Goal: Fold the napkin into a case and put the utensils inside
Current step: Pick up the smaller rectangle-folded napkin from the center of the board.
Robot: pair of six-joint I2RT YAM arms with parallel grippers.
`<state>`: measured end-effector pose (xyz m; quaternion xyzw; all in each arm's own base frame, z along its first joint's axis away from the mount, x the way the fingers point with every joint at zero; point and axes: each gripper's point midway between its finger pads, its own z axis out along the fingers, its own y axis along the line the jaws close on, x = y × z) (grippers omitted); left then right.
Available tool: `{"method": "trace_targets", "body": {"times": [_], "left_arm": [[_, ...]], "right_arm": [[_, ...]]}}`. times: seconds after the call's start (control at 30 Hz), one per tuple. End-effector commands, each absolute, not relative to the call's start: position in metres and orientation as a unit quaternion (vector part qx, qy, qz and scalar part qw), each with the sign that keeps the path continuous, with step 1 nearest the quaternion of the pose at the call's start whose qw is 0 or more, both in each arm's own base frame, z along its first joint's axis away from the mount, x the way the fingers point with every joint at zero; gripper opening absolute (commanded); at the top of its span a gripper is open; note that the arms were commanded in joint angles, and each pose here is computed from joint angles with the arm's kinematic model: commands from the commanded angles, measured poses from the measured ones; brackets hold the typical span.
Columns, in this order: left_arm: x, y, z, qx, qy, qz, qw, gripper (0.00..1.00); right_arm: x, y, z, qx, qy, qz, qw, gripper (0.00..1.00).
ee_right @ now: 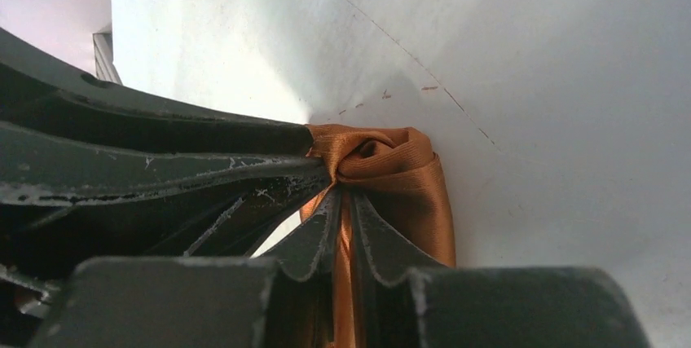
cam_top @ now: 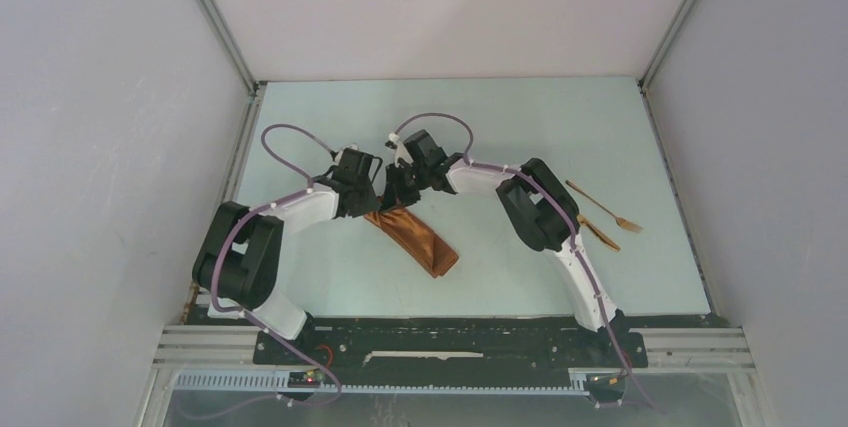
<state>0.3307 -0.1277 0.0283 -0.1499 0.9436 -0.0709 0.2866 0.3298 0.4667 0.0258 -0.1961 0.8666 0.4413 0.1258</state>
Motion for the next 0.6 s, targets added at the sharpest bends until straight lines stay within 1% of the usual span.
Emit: {"method": "trace_targets", "body": {"times": [0.0,0.1,0.23,0.27,0.33,0.4,0.43,0.5,0.57], "left_arm": [[0.347,-0.137,0.046,-0.141,0.932,-0.091,0.321,0.31],[0.345,-0.139,0.054,-0.14,0.929,-0.102,0.326,0.35],[0.337,-0.142,0.073,-0.143,0.924,-0.124,0.331,0.42],[0.335,-0.142,0.078,-0.145,0.922,-0.129,0.335,0.44],[0.329,-0.137,0.087,-0.151,0.919,-0.131,0.339,0.47],[0.322,-0.13,0.094,-0.158,0.918,-0.131,0.341,0.49],[0.319,-0.124,0.099,-0.164,0.916,-0.129,0.343,0.5],[0.31,-0.111,0.105,-0.185,0.913,-0.122,0.342,0.51],[0.299,-0.098,0.11,-0.213,0.906,-0.123,0.344,0.55]], "right_arm": [[0.321,0.458,0.044,-0.198,0.864,0.448,0.118,0.19],[0.322,0.444,0.087,-0.198,0.854,0.466,0.122,0.29],[0.302,0.42,0.126,-0.218,0.847,0.46,0.153,0.59],[0.295,0.414,0.138,-0.23,0.843,0.456,0.169,0.64],[0.279,0.402,0.141,-0.251,0.846,0.436,0.179,0.71],[0.263,0.391,0.135,-0.281,0.849,0.401,0.197,0.76],[0.258,0.385,0.129,-0.296,0.852,0.375,0.214,0.76],[0.248,0.376,0.113,-0.347,0.855,0.291,0.252,0.77],[0.246,0.368,0.101,-0.394,0.848,0.186,0.302,0.77]]}}
